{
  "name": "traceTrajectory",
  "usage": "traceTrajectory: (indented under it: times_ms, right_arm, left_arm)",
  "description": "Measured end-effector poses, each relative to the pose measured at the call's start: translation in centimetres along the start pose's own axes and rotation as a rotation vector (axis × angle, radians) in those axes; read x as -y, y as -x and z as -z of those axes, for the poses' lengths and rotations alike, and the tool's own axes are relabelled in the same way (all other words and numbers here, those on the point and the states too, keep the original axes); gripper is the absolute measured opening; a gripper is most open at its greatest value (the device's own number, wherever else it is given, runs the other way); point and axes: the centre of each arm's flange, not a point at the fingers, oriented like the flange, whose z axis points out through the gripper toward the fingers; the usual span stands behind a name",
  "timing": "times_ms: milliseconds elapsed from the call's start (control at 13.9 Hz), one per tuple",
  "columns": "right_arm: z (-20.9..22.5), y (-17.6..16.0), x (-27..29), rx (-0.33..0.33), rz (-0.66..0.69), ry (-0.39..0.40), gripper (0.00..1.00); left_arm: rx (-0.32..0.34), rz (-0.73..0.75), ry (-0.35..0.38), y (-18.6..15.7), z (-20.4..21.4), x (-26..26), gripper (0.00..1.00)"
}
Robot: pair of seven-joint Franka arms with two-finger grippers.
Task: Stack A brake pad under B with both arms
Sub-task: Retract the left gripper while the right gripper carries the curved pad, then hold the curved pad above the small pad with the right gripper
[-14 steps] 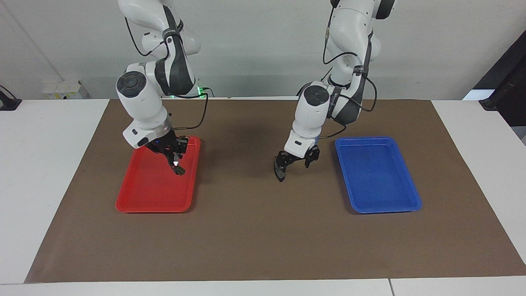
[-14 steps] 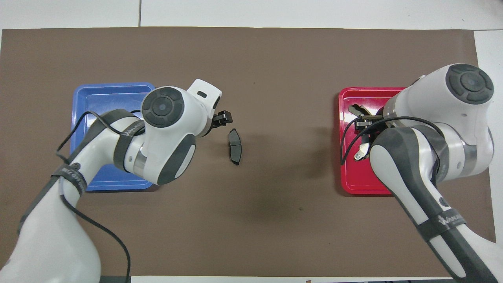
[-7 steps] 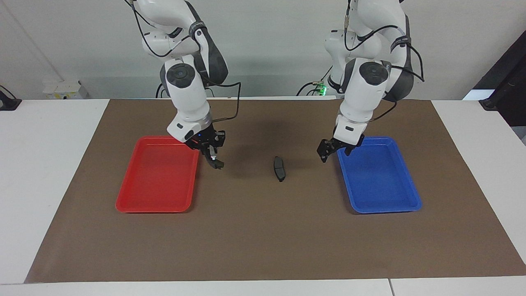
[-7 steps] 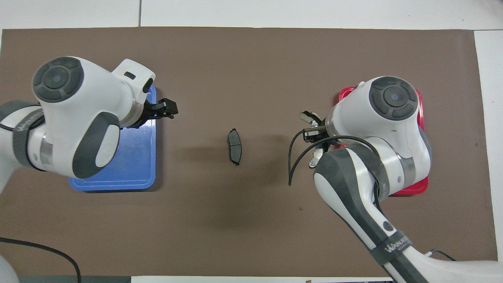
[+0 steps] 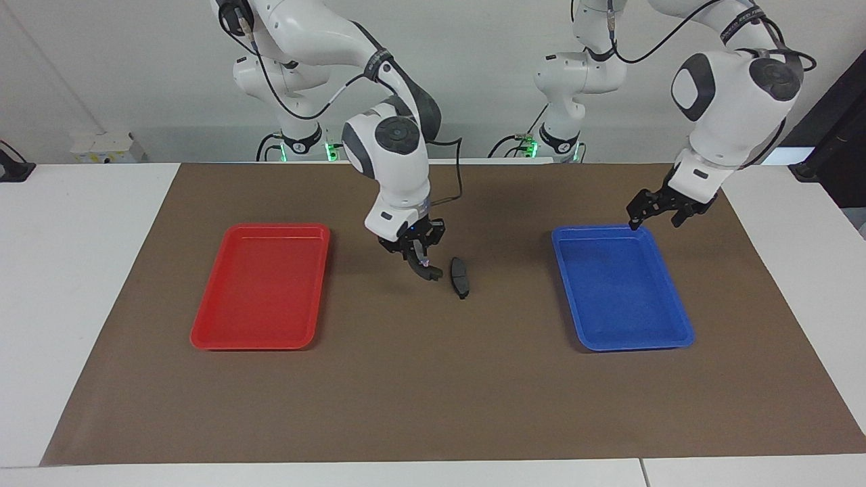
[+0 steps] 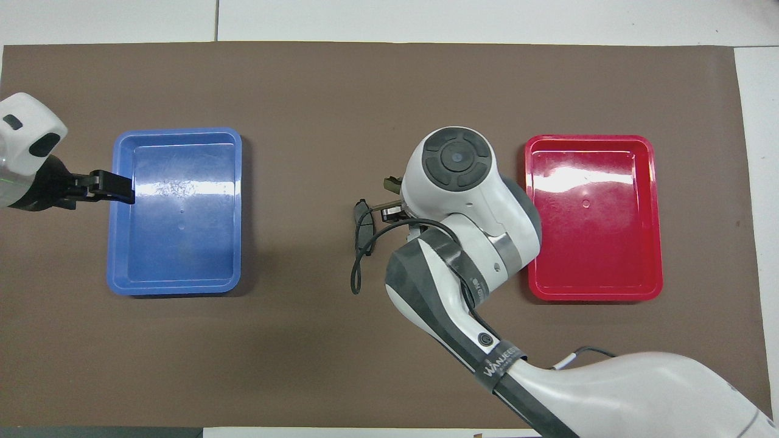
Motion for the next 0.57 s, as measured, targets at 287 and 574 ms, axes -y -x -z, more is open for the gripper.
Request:
traceTrajectory:
  times_ms: [287, 574]
  right_arm:
    - [-4.4, -0.8, 3.9, -0.015, 0.032, -0.017, 0.43]
    - [-5.8, 0.1, 6.1, -0.016, 0.029, -0.015, 0.43]
  left_arm:
    - [0.033, -0.042, -0.01, 1.1, 5.7, 3.1, 1.0]
    - [0.037, -0.049, -0.031, 0.7, 9.1, 4.3, 1.0]
